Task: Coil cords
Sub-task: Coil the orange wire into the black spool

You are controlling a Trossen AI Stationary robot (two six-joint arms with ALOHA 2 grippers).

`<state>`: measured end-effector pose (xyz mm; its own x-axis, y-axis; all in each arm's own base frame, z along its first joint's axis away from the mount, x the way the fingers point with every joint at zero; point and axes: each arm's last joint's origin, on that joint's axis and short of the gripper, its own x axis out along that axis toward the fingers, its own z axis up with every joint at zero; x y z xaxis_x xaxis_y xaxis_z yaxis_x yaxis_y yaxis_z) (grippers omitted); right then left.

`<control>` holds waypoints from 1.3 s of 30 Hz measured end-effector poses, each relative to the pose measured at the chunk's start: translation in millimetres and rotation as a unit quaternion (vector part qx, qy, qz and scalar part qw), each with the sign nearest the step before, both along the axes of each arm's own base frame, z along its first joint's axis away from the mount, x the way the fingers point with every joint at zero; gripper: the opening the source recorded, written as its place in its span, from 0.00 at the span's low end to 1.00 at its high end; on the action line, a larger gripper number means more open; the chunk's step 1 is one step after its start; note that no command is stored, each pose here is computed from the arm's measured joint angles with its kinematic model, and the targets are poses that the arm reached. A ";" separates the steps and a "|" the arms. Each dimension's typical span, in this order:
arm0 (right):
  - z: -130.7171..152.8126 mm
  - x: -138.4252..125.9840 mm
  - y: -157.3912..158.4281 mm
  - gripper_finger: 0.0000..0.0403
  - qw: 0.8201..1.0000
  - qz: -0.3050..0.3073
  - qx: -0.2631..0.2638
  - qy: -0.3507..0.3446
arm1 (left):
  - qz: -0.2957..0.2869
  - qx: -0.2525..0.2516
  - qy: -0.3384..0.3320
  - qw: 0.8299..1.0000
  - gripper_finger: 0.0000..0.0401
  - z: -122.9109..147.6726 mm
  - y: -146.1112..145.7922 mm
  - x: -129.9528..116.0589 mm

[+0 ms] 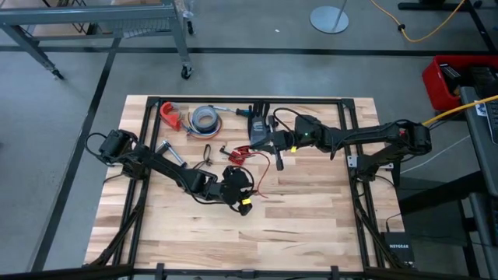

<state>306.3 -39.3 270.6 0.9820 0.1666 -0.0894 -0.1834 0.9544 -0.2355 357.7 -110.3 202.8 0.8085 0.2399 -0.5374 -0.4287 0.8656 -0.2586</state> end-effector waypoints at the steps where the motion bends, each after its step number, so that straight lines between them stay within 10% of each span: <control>1: -0.7 -0.1 0.0 0.00 1.000 0.000 0.000 0.004 | 0.000 -0.001 0.000 1.000 0.31 0.0 -0.4 -0.1; 39: 9.1 -0.1 2.6 0.00 0.998 0.041 0.014 -0.044 | 0.064 0.011 -0.042 0.997 0.31 4.7 4.5 2.6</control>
